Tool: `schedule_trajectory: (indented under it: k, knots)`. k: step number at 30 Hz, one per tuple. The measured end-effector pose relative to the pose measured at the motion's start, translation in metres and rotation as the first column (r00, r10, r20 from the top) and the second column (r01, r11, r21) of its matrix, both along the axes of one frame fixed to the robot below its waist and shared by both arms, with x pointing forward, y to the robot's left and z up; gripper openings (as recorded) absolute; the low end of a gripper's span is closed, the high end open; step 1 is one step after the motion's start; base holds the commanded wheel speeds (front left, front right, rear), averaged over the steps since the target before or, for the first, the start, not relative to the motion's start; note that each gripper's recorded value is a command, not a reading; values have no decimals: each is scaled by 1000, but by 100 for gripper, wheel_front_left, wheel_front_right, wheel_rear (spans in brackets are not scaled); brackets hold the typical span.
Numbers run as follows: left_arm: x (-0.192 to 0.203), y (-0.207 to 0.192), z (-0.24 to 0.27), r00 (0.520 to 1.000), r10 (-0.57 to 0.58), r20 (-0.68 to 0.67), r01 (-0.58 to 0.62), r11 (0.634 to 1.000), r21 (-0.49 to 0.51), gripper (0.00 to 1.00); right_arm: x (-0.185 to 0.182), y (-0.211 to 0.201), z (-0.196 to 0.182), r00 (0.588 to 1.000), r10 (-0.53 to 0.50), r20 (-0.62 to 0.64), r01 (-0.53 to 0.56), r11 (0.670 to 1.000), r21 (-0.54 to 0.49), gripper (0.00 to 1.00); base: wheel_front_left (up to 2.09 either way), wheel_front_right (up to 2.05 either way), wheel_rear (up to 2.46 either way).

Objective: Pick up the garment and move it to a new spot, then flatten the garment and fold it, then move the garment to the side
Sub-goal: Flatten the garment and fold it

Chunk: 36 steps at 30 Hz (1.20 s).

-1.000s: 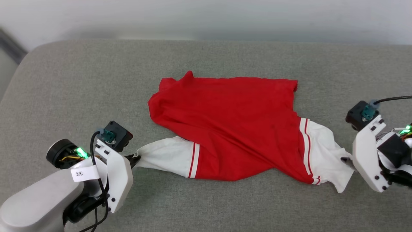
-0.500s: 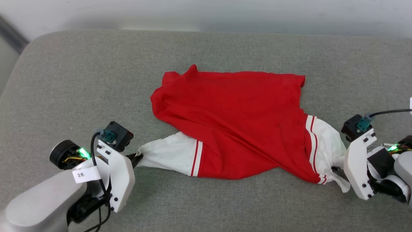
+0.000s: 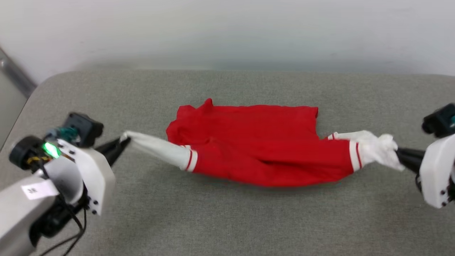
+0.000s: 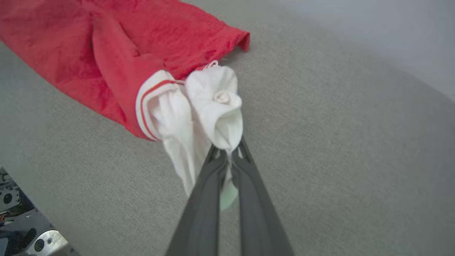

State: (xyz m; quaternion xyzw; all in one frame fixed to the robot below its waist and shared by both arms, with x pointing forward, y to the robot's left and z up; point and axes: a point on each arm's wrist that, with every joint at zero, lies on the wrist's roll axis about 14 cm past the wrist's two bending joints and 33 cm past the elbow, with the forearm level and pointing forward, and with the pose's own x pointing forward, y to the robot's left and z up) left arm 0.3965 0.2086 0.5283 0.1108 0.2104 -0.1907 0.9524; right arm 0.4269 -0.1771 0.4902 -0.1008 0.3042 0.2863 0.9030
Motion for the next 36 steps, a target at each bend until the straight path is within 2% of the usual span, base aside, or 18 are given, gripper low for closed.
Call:
schedule_trajectory:
  k: [4, 5, 6, 14, 20, 25, 31, 36]
  knots:
    - [14, -5, 59, 986, -18, 164, 20, 1000, -10, 0, 7, -10, 49, 994, -44, 105, 35, 996, 84, 0, 0, 0, 0]
    - [23, -8, 95, 965, -41, 260, 39, 999, 13, 0, 15, -14, 84, 983, -64, 170, 43, 991, 127, 0, 0, 0, 0]
    - [27, -9, 107, 956, -46, 290, 44, 999, 16, 0, 19, -14, 95, 979, -68, 193, 41, 989, 141, 0, 0, 0, 0]
    - [73, -40, 182, 878, -115, 465, 110, 993, 37, 0, 70, -7, 175, 924, -103, 368, 30, 980, 199, 0, 0, 0, 0]
    - [128, -46, 232, 815, -91, 572, 91, 995, 28, 0, 129, -10, 218, 869, -181, 461, 83, 971, 224, 0, 0, 0, 0]
    - [178, -42, 250, 787, -60, 614, 58, 998, 23, 0, 180, -10, 240, 820, -252, 515, 134, 958, 255, 0, 0, 0, 0]
    - [228, -29, 256, 761, -1, 648, 12, 1000, -13, 0, 229, -12, 245, 771, -318, 552, 188, 941, 279, 0, 0, 0, 0]
    - [257, -15, 246, 759, 38, 650, -15, 999, -42, 0, 258, -10, 233, 760, -353, 546, 219, 930, 296, 0, 0, 0, 0]
